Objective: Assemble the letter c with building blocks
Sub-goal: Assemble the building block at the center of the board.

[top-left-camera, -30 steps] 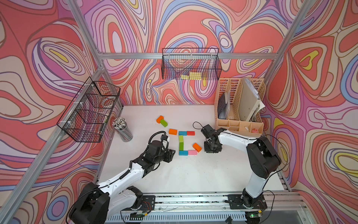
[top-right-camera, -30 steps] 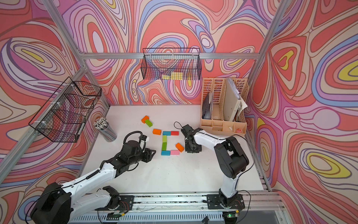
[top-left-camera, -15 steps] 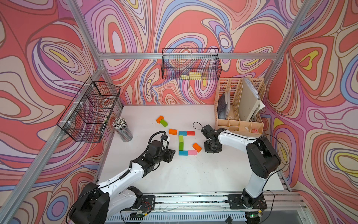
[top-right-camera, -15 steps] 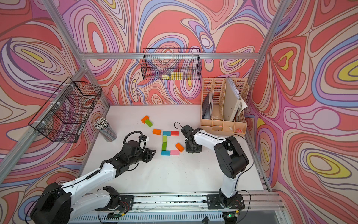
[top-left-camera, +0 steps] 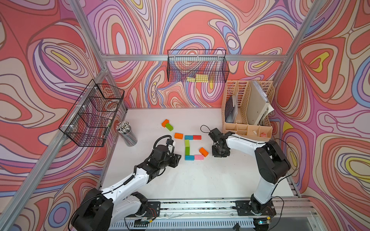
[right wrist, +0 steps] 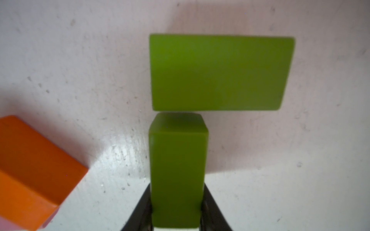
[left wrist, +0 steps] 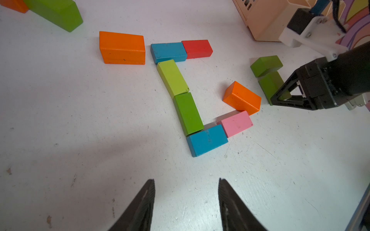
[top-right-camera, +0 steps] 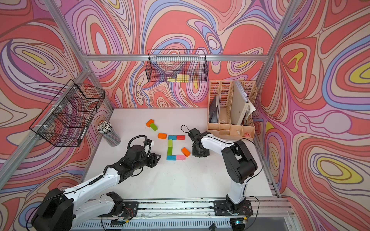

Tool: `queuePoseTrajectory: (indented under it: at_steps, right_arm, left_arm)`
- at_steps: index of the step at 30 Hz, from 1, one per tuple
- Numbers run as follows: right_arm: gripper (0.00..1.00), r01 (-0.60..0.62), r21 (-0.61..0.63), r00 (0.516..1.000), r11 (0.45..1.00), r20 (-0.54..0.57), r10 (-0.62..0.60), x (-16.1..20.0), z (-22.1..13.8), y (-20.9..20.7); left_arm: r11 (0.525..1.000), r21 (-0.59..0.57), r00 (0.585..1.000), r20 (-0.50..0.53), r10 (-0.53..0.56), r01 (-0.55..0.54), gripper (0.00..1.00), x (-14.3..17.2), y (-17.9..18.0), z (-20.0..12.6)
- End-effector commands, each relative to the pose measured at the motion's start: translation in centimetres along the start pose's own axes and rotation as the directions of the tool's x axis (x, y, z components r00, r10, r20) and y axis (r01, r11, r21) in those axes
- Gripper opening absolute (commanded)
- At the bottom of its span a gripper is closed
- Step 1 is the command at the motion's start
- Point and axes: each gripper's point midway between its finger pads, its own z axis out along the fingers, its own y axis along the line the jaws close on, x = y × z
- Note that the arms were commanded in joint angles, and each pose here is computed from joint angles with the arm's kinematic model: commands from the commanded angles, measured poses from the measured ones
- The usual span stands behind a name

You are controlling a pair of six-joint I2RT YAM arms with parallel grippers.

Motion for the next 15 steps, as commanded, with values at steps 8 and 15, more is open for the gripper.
queuePoseTrajectory:
  at_steps: [8, 15]
  right_arm:
    - [0.38, -0.016, 0.007, 1.0, 1.0, -0.003, 0.016, -0.26, 0.59, -0.21]
    - [0.45, -0.023, 0.011, 1.0, 1.0, 0.0, 0.023, -0.33, 0.47, -0.35]
  left_arm:
    - [1.0, 0.007, 1.0, 0.017, -0.003, 0.002, 0.54, -0.16, 0.04, -0.11]
    - [1.0, 0.005, 1.0, 0.02, -0.001, 0.001, 0.54, -0.22, 0.08, -0.16]
